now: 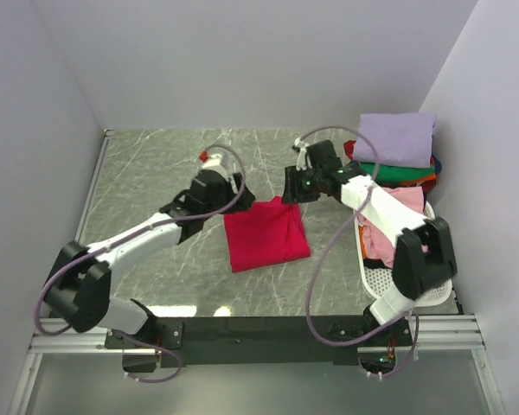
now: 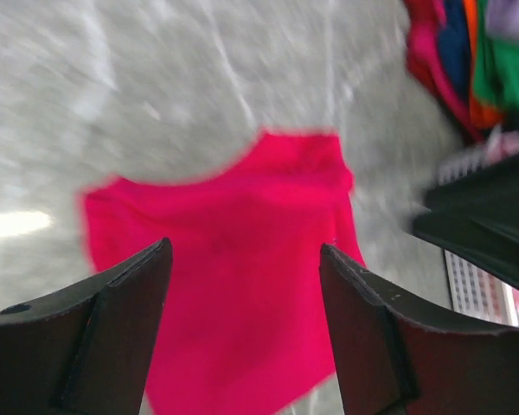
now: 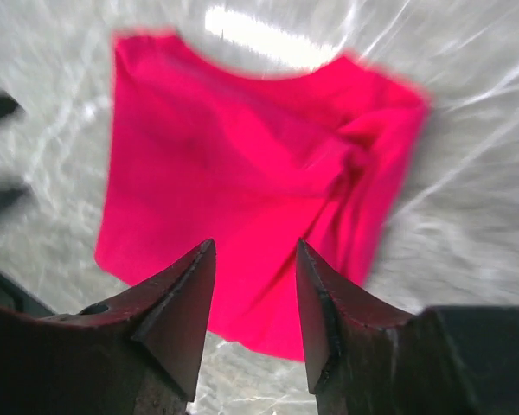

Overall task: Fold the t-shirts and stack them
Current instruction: Fold the tshirt

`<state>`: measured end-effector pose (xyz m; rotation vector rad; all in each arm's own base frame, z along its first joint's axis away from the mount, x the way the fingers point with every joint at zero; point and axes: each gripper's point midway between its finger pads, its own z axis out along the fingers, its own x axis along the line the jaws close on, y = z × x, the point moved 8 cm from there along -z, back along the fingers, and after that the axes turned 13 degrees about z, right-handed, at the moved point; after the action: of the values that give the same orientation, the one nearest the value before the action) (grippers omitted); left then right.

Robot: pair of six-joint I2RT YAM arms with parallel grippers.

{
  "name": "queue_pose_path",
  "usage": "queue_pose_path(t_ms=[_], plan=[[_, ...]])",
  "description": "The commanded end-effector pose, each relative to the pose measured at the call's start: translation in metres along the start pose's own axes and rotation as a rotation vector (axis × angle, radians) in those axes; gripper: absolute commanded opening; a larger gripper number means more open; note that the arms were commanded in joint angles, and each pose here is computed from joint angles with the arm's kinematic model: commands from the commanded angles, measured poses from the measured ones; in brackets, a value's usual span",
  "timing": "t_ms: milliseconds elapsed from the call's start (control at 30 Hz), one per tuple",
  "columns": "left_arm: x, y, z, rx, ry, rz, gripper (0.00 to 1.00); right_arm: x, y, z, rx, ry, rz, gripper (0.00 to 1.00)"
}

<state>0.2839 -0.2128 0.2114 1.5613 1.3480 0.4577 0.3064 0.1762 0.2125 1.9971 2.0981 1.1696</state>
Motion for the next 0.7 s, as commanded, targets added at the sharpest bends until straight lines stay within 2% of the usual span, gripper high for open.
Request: queue_pose_path(t_ms=[0,200,333,533,667], plan=[[-0.035,-0.019,0.012,0.015,-0.196,-0.036,0.74,-0.002,-0.018,0.031,0.122,0.080,0.029,0.49],[-0.055,-0.056,0.031,0.087,-0.280,-0.037,0.73,-0.007,-0.015,0.066,0.215,0.074,0.042,0.48],[-0.062,-0.084,0.035,0.136,-0.297,0.007,0.73,-0.019,-0.004,0.088,0.207,-0.044,0.057,0.48],[-0.054,-0.130,0.042,0.244,-0.262,0.032,0.73,-0.028,0.025,0.097,0.070,-0.158,0.092,0.52],[-0.039,-0.153,0.046,0.292,-0.191,0.047,0.72,-0.024,0.037,0.077,-0.011,-0.173,0.090,0.56]])
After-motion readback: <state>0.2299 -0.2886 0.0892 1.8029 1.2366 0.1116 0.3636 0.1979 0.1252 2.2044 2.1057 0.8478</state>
